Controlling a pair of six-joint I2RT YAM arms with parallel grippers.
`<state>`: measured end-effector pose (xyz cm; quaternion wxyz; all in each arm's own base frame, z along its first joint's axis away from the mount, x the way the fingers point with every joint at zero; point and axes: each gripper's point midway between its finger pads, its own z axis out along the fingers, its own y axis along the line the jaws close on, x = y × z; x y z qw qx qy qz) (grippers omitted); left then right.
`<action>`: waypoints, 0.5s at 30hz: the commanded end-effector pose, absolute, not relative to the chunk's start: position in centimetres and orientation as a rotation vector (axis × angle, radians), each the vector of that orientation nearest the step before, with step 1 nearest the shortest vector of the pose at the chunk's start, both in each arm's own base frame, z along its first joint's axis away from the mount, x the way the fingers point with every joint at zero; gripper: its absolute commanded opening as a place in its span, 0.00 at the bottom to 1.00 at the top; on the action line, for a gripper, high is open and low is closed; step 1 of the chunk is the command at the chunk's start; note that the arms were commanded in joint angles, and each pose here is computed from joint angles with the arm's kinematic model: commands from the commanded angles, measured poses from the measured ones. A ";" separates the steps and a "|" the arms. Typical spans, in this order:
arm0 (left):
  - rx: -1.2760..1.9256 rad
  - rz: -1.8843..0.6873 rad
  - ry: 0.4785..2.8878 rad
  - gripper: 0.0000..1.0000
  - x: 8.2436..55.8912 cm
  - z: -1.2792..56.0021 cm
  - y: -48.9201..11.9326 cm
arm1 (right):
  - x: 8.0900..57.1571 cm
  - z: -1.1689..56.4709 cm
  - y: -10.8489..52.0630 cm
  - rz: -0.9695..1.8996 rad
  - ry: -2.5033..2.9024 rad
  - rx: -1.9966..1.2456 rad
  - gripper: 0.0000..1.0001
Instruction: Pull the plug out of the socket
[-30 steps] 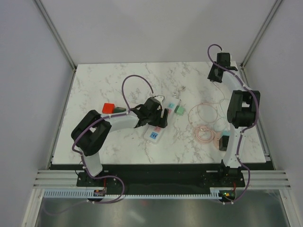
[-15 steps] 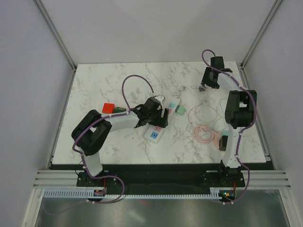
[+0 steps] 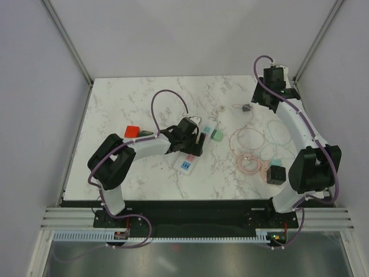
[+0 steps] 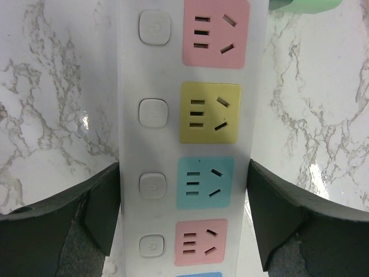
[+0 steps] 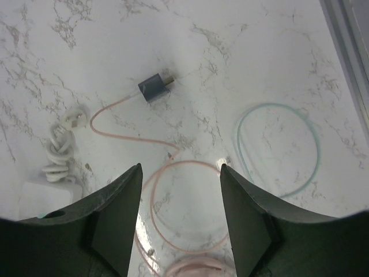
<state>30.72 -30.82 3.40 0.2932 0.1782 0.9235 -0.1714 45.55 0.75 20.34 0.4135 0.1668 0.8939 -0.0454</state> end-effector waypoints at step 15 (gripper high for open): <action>0.537 -0.304 2.406 1.00 34.5 5.5 -31.7 | 30.7 16.4 13.1 0.309 2.257 0.136 0.64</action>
